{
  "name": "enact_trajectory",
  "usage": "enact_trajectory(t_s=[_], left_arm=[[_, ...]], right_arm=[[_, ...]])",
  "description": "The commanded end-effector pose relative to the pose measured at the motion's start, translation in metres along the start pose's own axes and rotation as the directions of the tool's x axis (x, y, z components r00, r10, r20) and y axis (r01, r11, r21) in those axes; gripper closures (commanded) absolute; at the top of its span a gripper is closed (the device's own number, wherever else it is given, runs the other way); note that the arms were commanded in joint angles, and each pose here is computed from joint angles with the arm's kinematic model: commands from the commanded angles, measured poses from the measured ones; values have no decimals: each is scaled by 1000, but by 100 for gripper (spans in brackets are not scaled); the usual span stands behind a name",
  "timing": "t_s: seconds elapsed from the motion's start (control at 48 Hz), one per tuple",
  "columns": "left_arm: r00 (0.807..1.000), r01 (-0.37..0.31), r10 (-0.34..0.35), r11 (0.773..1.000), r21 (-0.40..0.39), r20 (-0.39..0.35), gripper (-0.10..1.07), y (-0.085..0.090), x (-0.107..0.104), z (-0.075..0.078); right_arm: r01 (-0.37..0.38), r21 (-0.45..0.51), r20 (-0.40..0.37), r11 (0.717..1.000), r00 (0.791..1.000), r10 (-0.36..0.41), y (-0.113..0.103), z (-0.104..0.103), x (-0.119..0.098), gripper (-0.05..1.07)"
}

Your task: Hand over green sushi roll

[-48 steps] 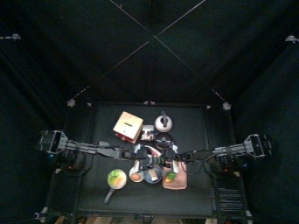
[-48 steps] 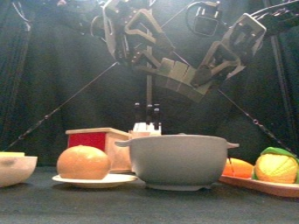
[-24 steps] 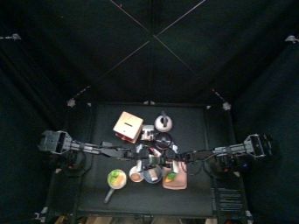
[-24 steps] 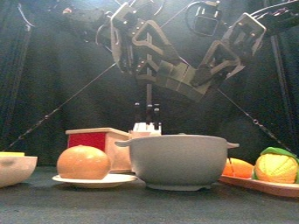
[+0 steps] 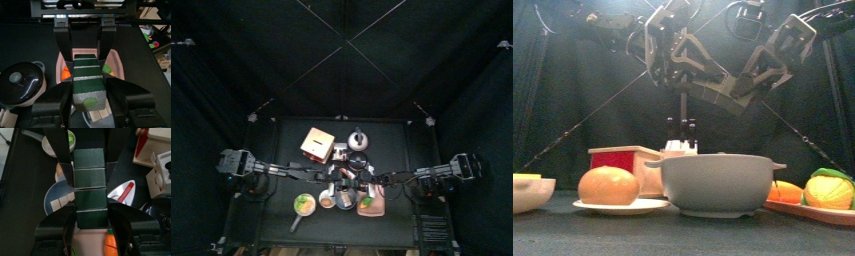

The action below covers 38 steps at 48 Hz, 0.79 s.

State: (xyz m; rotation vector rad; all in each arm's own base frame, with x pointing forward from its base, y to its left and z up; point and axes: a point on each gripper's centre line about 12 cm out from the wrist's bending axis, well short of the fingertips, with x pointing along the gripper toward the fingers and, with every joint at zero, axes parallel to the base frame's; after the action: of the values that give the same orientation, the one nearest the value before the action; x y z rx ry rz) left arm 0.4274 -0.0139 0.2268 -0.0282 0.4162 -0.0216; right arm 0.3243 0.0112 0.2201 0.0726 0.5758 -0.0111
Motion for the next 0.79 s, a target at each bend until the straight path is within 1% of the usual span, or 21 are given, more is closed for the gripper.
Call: enact_trajectory(t_s=[0.0,0.125,0.208,0.438,0.562,0.771], left_arm=[[999,-2,2,1000,-1,45,31,1,-1,14],[999,-2,2,1000,-1,41,39,1,-2,12],[999,-3,3,1000,0,40,41,2,-3,11],[999,-2,2,1000,-1,37,41,1,-7,9],[999,-2,2,1000,-1,38,41,1,-11,8],[999,-4,4,1000,3,38,41,2,-16,4]], right_arm=[[-10,4,52,1000,999,10,2,15,-4,52],[-17,6,62,1000,998,17,2,15,-4,51],[-21,10,69,1000,997,20,3,16,-4,47],[-24,14,76,1000,997,23,3,16,-6,24],[-26,14,79,1000,997,25,3,16,-8,14],[-26,7,77,1000,997,26,3,13,-11,13]])
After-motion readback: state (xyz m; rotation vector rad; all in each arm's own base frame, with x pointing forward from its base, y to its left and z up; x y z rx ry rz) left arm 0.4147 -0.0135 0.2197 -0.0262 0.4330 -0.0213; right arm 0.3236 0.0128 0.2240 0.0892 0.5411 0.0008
